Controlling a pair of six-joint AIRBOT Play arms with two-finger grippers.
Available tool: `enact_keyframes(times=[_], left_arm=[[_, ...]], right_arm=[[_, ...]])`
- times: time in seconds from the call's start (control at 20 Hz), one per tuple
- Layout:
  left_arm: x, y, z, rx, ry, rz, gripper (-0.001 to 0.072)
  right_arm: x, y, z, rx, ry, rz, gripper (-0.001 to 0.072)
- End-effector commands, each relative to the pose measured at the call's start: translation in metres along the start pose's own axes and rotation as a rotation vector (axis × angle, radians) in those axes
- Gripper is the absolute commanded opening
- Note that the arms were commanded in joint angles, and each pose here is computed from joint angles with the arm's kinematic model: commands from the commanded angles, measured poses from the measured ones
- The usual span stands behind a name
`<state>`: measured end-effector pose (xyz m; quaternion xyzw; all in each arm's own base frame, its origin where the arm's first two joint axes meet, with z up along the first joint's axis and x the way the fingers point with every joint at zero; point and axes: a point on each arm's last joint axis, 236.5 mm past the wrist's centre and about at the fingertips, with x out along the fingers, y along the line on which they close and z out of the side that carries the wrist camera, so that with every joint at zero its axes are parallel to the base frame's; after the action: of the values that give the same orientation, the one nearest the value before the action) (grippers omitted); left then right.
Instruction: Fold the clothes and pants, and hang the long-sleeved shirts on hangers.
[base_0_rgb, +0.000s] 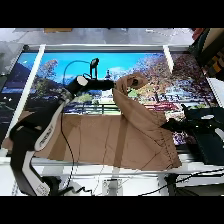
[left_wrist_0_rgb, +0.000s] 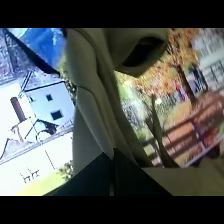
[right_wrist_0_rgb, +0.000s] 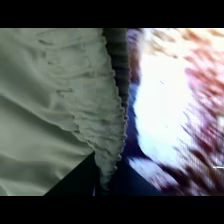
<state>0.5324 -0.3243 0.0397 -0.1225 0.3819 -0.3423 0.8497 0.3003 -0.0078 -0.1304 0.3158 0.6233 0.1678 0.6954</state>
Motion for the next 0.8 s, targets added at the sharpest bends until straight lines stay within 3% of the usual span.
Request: enact_keyframes(times=[0.0,0.1,0.25,0.55,0.75], left_arm=[[-0.063,-0.031,0.014,0.232,0.047,0.048,0.001],[-0.087,-0.073,0.023,0.296,0.022,0.01,0.001],[-0.101,-0.167,0.012,0.337,0.002,-0.157,0.001],[-0.093,-0.341,-0.081,0.452,0.081,-0.458,0.0013],[-0.103,-0.396,-0.135,0.556,0.141,-0.541,0.0014]], right_arm=[[-0.003,-0.002,-0.003,-0.023,0.01,-0.019,0.0034],[-0.004,-0.001,-0.002,-0.025,0.008,-0.019,0.0035],[-0.004,-0.001,-0.002,-0.025,0.007,-0.02,0.0035],[-0.004,-0.002,-0.002,-0.026,0.008,-0.022,0.0035],[-0.004,-0.002,-0.003,-0.026,0.009,-0.022,0.0035]])
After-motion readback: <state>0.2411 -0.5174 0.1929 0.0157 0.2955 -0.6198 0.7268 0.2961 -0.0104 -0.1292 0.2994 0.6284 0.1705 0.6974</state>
